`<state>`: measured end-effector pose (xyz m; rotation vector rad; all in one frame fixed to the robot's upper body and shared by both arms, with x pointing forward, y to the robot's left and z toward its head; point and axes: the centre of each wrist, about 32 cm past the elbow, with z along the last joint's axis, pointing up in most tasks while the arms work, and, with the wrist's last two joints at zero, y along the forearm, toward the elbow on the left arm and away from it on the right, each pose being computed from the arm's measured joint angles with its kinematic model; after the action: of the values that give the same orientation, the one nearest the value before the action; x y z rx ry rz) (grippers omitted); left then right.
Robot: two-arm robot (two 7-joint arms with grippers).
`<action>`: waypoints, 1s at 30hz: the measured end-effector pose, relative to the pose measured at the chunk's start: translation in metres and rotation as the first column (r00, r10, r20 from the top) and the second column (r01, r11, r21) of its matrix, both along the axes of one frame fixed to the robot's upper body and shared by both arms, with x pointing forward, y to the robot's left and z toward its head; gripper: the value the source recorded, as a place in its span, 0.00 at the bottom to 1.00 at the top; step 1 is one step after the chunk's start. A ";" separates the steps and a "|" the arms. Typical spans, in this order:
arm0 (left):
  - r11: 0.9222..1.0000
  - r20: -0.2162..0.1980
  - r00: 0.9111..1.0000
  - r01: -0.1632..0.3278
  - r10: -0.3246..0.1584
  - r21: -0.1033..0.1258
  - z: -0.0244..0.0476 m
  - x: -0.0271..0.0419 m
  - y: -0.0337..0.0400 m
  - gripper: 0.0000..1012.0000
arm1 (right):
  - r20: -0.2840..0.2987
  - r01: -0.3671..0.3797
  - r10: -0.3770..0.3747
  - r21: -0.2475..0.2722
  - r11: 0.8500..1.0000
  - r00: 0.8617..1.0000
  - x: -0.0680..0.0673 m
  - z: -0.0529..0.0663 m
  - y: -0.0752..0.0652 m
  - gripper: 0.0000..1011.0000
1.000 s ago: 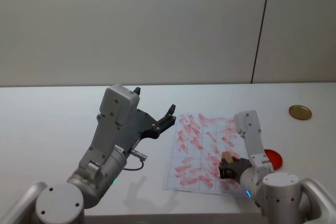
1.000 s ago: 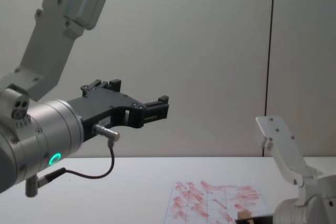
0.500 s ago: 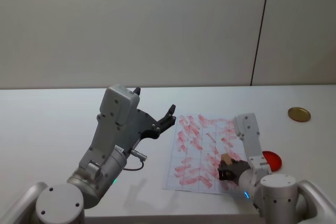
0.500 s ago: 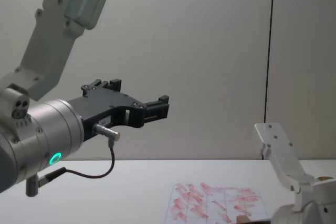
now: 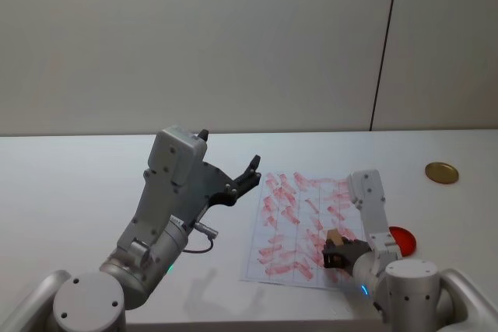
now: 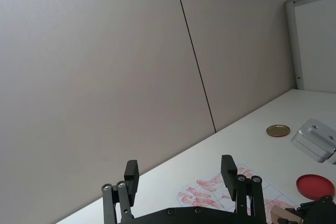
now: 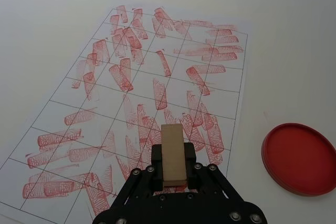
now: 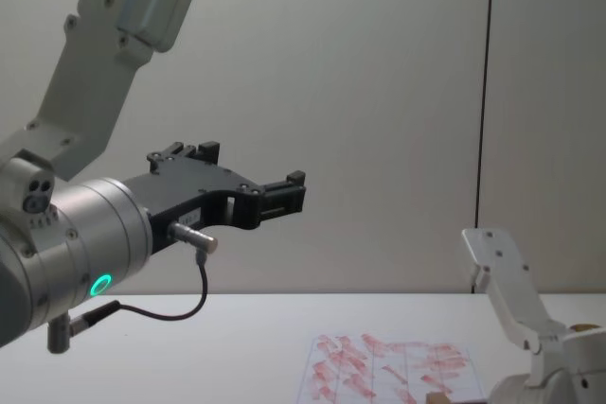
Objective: Use the one hand to pick up the stamp and affix it onto the A4 paper.
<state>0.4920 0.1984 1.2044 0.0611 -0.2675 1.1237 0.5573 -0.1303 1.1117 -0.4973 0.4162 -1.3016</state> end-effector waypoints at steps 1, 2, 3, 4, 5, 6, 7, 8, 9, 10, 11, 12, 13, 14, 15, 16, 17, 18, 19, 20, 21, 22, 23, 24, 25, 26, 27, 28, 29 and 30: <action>1.000 0.000 1.000 0.000 0.000 0.000 0.0000 0.0000 0.0000 0.98 | -0.001 0.000 0.000 0.001 1.000 1.000 0.000 0.000 0.000 0.21; 1.000 0.000 1.000 0.000 0.000 0.000 0.0000 0.0000 0.0000 0.98 | -0.001 0.001 -0.001 0.001 1.000 1.000 0.000 0.000 0.000 0.21; 1.000 0.000 1.000 0.000 0.000 0.000 0.0000 0.0000 0.0000 0.98 | -0.002 0.001 -0.001 0.002 1.000 1.000 0.000 0.000 0.000 0.21; 1.000 0.000 1.000 0.000 0.000 0.000 0.0000 0.0000 0.0000 0.98 | -0.002 0.001 -0.001 0.002 1.000 1.000 0.000 0.000 0.000 0.21; 1.000 0.000 1.000 0.000 0.000 0.000 0.0000 0.0000 0.0000 0.98 | -0.002 0.001 -0.001 0.002 1.000 1.000 0.000 0.000 0.001 0.21; 1.000 0.000 1.000 0.000 0.000 0.000 0.0000 0.0000 0.0000 0.98 | -0.002 0.002 -0.002 0.003 1.000 1.000 0.000 0.000 0.001 0.22; 1.000 0.000 1.000 0.000 0.000 0.000 0.0000 0.0000 0.0000 0.98 | -0.002 0.002 -0.002 0.003 1.000 1.000 0.000 0.000 0.001 0.21; 1.000 0.000 1.000 0.000 0.000 0.000 0.0000 0.0000 0.0000 0.98 | -0.003 0.002 -0.002 0.002 1.000 1.000 0.000 0.000 0.001 0.21; 1.000 0.000 1.000 0.000 0.000 0.000 0.0000 0.0000 0.0000 0.98 | -0.003 0.002 -0.002 0.002 1.000 1.000 0.000 0.000 0.001 0.21; 1.000 0.000 1.000 0.000 0.000 0.000 0.0000 0.0000 0.0000 0.98 | -0.004 0.002 -0.002 0.002 1.000 1.000 0.000 0.000 0.001 0.21; 1.000 0.000 1.000 0.000 0.000 0.000 0.0000 0.0000 0.0000 0.98 | -0.009 0.003 -0.003 0.000 1.000 1.000 0.000 0.000 0.002 0.21; 1.000 0.000 1.000 0.000 0.000 0.000 0.0000 0.0000 0.0000 0.98 | -0.009 0.003 -0.003 0.000 1.000 1.000 0.000 0.000 0.002 0.21; 1.000 0.000 1.000 0.000 0.000 0.000 0.0000 0.0000 0.0000 0.98 | -0.012 0.003 -0.003 -0.002 1.000 1.000 0.000 0.001 0.002 0.21; 1.000 0.000 1.000 0.000 0.000 0.000 0.0000 0.0000 0.0000 0.98 | -0.013 0.003 -0.003 -0.002 1.000 1.000 0.000 0.002 0.002 0.21; 1.000 0.000 1.000 0.000 0.000 0.000 0.0000 0.0000 0.0000 0.98 | -0.014 0.003 -0.003 -0.003 1.000 1.000 0.000 0.002 0.002 0.21; 1.000 0.000 1.000 0.000 0.000 0.000 0.0000 0.0000 0.0000 0.98 | -0.015 0.003 -0.003 -0.003 1.000 1.000 0.001 0.003 0.003 0.21; 1.000 0.000 1.000 0.000 0.000 0.000 0.0000 0.0000 0.0000 0.98 | -0.017 0.003 -0.003 -0.004 1.000 1.000 0.001 0.003 0.003 0.21; 1.000 0.000 1.000 0.000 0.000 0.000 0.0000 0.0000 0.0000 0.98 | -0.020 0.002 -0.002 -0.005 1.000 1.000 0.001 0.004 0.003 0.21; 1.000 0.000 1.000 0.000 0.000 0.000 0.0000 0.0000 0.0000 0.98 | -0.022 0.002 -0.003 -0.005 1.000 1.000 0.001 0.005 0.003 0.21; 1.000 0.000 1.000 0.000 0.000 0.000 0.0000 0.0000 0.0000 0.98 | -0.023 0.002 -0.003 -0.005 1.000 1.000 0.001 0.005 0.004 0.21; 1.000 0.000 1.000 0.000 0.000 0.000 0.0000 0.0000 0.0000 0.98 | -0.028 0.003 -0.003 -0.006 1.000 1.000 0.002 0.006 0.004 0.21; 1.000 0.000 1.000 0.000 0.000 0.000 0.0000 0.0000 0.0000 0.98 | -0.029 0.004 -0.004 -0.006 1.000 1.000 0.002 0.006 0.004 0.21; 1.000 0.000 1.000 0.000 0.000 0.000 0.0000 0.0000 0.0000 0.98 | -0.031 0.004 -0.004 -0.006 1.000 1.000 0.002 0.007 0.004 0.21; 1.000 0.000 1.000 0.000 0.000 0.000 0.0000 0.0000 0.0000 0.98 | -0.033 0.005 -0.005 -0.004 1.000 0.999 0.002 0.007 0.004 0.21; 1.000 0.000 1.000 0.000 0.000 0.000 0.0000 0.0000 0.0000 0.98 | -0.034 0.006 -0.006 -0.004 1.000 0.999 0.002 0.008 0.004 0.21; 1.000 0.000 1.000 0.000 0.000 0.000 0.0000 0.0000 0.0000 0.98 | -0.035 0.006 -0.006 -0.002 1.000 0.999 0.002 0.008 0.004 0.21; 1.000 0.000 1.000 0.000 0.000 0.000 0.0000 0.0000 0.0000 0.98 | -0.036 0.007 -0.007 -0.001 1.000 0.999 0.002 0.009 0.004 0.21; 1.000 0.000 1.000 0.000 0.000 0.000 0.0000 0.0000 0.0000 0.98 | -0.036 0.007 -0.007 -0.001 1.000 0.999 0.002 0.009 0.004 0.21; 1.000 0.000 1.000 0.000 0.000 0.000 0.0000 0.0000 0.0000 0.98 | -0.036 0.008 -0.008 0.002 1.000 0.999 0.002 0.010 0.004 0.21; 1.000 0.000 1.000 0.000 0.000 0.000 0.0000 0.0000 0.0000 0.98 | -0.036 0.009 -0.009 0.005 1.000 0.999 0.003 0.011 0.004 0.21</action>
<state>0.4920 0.1984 1.2044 0.0612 -0.2675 1.1237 0.5599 -0.1267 1.1225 -0.5158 0.4517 -1.3020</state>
